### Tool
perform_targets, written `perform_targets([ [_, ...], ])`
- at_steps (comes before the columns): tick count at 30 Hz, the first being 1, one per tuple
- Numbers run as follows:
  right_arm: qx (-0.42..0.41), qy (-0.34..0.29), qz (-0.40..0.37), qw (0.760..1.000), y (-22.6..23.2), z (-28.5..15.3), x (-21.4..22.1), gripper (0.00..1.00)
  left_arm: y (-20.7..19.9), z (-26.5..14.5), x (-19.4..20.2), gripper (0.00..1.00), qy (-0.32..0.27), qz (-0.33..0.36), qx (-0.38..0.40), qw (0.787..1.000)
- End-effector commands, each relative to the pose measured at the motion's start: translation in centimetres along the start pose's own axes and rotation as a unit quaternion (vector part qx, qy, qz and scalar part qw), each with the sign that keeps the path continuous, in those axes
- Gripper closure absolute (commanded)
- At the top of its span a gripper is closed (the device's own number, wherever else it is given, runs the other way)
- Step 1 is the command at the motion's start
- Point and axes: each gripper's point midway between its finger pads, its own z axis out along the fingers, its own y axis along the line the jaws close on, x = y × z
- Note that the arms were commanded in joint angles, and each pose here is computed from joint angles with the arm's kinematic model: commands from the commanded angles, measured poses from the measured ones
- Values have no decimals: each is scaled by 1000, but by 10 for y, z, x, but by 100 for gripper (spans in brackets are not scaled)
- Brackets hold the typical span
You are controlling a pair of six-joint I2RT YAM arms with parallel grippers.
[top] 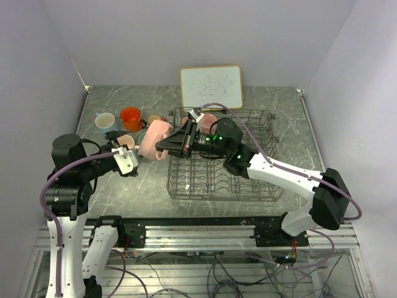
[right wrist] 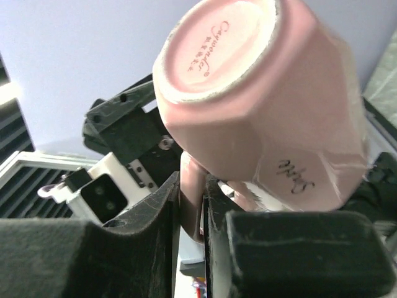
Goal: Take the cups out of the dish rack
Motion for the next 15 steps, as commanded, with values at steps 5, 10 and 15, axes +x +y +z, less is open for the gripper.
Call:
perform_targets([
  [5, -108, 23, 1, 994, 53, -5, 26, 100, -8, -3, -5, 8, -21, 50, -10, 998],
  [10, -113, 15, 3, 994, 60, 1, 22, 100, -12, -7, -8, 7, -42, 66, -40, 996],
  [15, -120, 15, 1, 993, 73, 10, 18, 100, -18, -12, -2, 5, -46, 101, -76, 991],
])
